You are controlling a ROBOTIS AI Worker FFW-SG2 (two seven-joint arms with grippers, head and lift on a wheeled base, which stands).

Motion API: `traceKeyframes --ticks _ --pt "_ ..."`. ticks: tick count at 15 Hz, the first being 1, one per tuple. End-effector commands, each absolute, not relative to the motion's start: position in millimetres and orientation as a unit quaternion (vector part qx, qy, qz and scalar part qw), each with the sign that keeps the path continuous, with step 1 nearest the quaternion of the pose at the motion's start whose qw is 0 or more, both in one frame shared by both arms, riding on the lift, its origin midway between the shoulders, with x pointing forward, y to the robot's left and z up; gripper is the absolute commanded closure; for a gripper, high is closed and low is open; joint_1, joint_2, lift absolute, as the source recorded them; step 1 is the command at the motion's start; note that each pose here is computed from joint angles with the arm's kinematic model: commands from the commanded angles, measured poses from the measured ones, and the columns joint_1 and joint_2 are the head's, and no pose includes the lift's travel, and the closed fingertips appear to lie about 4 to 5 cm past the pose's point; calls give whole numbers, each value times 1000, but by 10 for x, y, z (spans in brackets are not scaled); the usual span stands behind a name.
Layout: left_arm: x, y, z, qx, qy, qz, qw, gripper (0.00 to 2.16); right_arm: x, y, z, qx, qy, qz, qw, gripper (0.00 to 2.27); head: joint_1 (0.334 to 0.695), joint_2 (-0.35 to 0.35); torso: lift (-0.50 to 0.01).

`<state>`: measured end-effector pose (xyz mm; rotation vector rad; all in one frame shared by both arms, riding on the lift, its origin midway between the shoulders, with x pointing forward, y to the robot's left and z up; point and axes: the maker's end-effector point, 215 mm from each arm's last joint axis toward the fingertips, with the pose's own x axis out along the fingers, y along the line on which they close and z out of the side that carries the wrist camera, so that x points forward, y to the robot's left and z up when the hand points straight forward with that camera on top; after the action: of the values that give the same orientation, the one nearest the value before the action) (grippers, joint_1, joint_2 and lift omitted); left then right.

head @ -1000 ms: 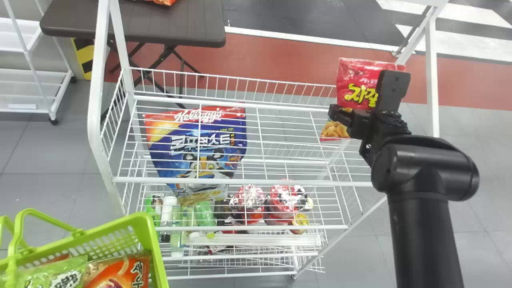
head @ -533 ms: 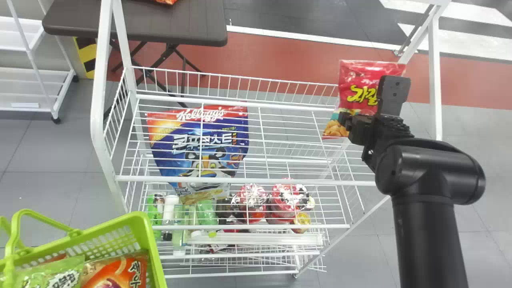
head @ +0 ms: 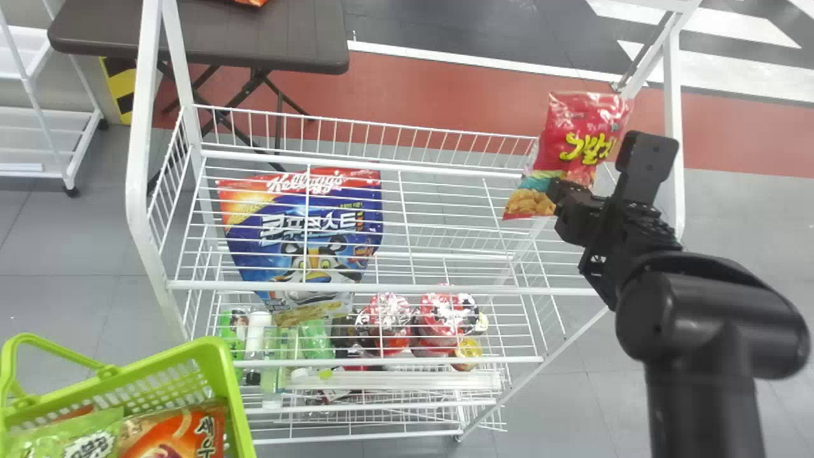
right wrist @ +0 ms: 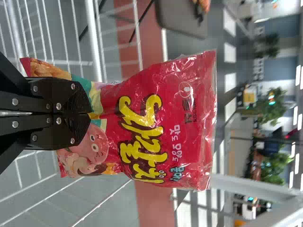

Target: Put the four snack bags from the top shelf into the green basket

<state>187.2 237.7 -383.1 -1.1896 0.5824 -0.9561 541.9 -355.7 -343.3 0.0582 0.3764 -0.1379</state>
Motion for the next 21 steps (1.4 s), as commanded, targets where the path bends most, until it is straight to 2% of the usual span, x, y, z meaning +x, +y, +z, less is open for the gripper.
traceKeyframes --ticks 1,2,4,6,7,8,10,14,16,19,21 --pt "1866 2377 -3811 -532 257 -430 683 2148 5112 -2966 -3054 55 163 4 985 2256 695 -194 0" --pt "1866 2377 -3811 -532 257 -430 683 2148 4948 -2586 -2937 73 159 54 983 2256 695 -170 0" --pt "1866 2377 -3811 -532 257 -430 683 2148 4616 -1858 -2857 119 170 150 967 2256 695 -59 0" --pt "1867 2377 -3808 -533 256 -430 682 2148 4245 -1060 -2901 175 201 258 929 2256 695 33 0" --pt "1867 2380 -3808 -532 257 -430 683 2148 4007 -627 -2990 185 229 311 904 2256 695 86 0" --pt "1873 2380 -3805 -532 256 -431 683 2148 3797 -282 -3071 192 252 350 882 2256 695 216 0" --pt "1885 2373 -3796 -532 255 -432 682 2148 3352 408 -3243 202 296 426 830 2256 695 341 0" --pt "1874 2374 -3776 -534 252 -433 681 2148 2860 1068 -3475 235 367 504 745 2256 695 350 0" --pt "1872 2389 -3767 -534 251 -432 682 2148 2726 1145 -3665 239 401 509 723 2256 695 350 0" --pt "1871 2388 -3753 -534 249 -434 681 2148 2387 1056 -4014 209 474 502 692 2256 695 350 0" --pt "1881 2367 -3747 -534 249 -436 680 2148 2183 915 -4203 163 521 496 675 2256 695 350 0"
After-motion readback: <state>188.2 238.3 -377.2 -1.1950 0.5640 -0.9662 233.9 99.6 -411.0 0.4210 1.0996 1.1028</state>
